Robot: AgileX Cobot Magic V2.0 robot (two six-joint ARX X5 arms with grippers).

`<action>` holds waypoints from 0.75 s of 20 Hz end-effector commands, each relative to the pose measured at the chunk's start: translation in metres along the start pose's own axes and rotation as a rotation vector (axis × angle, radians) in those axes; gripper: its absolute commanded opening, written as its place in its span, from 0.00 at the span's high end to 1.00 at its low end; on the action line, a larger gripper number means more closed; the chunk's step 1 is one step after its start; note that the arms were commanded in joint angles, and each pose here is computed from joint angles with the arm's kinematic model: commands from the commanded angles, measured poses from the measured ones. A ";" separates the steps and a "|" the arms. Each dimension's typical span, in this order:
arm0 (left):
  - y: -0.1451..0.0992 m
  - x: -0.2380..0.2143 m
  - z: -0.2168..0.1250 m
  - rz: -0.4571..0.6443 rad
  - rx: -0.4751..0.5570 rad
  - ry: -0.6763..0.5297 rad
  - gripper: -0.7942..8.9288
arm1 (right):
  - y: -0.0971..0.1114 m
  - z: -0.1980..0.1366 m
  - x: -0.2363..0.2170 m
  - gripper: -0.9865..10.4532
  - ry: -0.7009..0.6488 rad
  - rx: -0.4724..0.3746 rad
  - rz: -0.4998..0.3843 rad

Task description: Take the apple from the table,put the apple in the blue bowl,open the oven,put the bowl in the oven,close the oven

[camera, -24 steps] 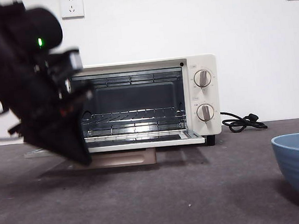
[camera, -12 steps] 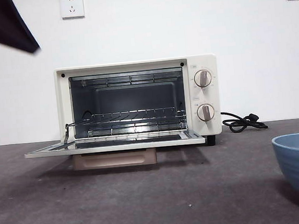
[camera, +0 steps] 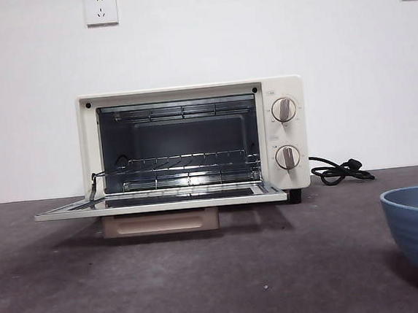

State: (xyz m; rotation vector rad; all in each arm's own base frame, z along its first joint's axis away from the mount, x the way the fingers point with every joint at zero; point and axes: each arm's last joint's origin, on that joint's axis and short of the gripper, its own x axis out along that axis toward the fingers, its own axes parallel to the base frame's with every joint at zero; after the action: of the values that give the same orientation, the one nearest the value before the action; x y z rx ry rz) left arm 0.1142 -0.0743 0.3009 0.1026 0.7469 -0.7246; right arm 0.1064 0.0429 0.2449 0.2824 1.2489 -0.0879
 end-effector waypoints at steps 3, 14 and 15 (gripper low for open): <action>0.000 0.001 -0.001 0.001 0.015 0.003 0.92 | 0.008 0.013 0.017 0.61 0.032 -0.027 -0.017; 0.000 0.001 -0.002 0.001 0.017 0.012 0.92 | 0.007 0.025 0.037 0.61 0.055 -0.006 -0.096; 0.000 0.001 -0.002 0.001 0.023 0.012 0.92 | 0.006 0.026 0.038 0.61 0.057 0.005 -0.091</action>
State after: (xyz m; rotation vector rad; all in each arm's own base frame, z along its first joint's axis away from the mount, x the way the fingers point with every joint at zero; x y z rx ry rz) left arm 0.1137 -0.0739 0.3002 0.1121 0.7538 -0.7266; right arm 0.1436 0.0450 0.2203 0.2440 1.3137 -0.1653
